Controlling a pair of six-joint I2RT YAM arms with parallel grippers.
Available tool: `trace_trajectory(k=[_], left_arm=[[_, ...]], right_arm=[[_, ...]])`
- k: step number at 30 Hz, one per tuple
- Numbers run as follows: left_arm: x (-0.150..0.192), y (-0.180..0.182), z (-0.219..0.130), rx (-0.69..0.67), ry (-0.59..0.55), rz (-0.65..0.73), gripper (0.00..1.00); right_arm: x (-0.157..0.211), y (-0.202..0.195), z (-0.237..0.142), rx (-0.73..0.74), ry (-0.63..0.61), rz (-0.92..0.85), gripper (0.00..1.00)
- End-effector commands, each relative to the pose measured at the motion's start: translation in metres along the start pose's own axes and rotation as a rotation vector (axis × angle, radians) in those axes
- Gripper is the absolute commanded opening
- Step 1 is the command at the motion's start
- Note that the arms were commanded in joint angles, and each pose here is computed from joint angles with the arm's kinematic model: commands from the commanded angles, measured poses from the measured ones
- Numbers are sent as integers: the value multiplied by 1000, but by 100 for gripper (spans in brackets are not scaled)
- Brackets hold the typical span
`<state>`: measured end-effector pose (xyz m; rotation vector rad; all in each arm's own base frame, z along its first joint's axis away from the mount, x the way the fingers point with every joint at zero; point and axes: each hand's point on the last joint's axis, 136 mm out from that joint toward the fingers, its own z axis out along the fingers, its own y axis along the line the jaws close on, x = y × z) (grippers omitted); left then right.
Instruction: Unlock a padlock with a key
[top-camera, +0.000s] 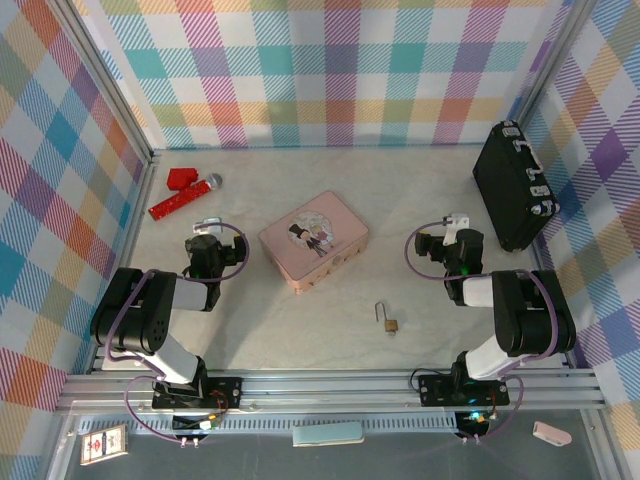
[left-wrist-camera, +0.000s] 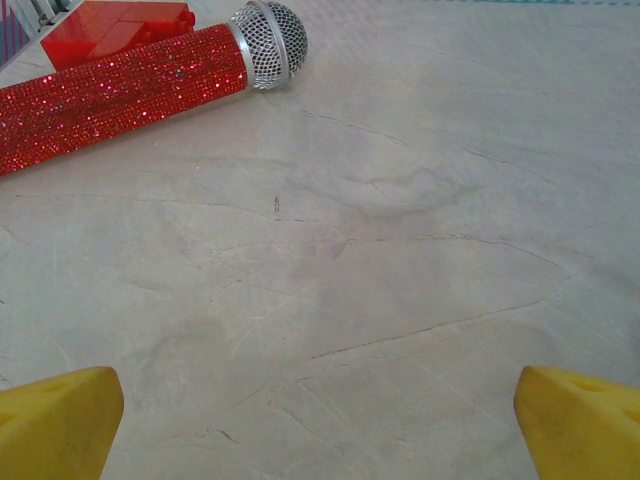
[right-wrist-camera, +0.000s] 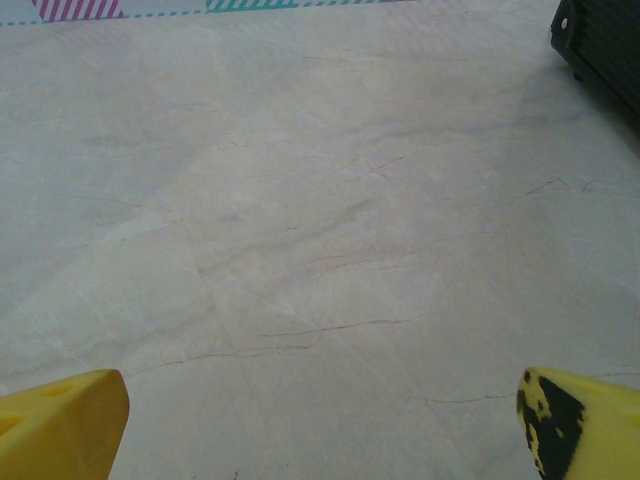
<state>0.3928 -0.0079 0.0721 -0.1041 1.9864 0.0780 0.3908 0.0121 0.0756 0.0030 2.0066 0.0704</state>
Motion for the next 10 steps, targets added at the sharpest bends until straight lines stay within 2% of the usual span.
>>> trace_trajectory(k=[1, 10], left_arm=[[-12, 0, 1, 6, -38, -24, 100], [-13, 0, 1, 5, -38, -24, 100]], right_arm=[[-17, 4, 0, -22, -57, 9, 99], [-17, 5, 0, -31, -52, 12, 99]])
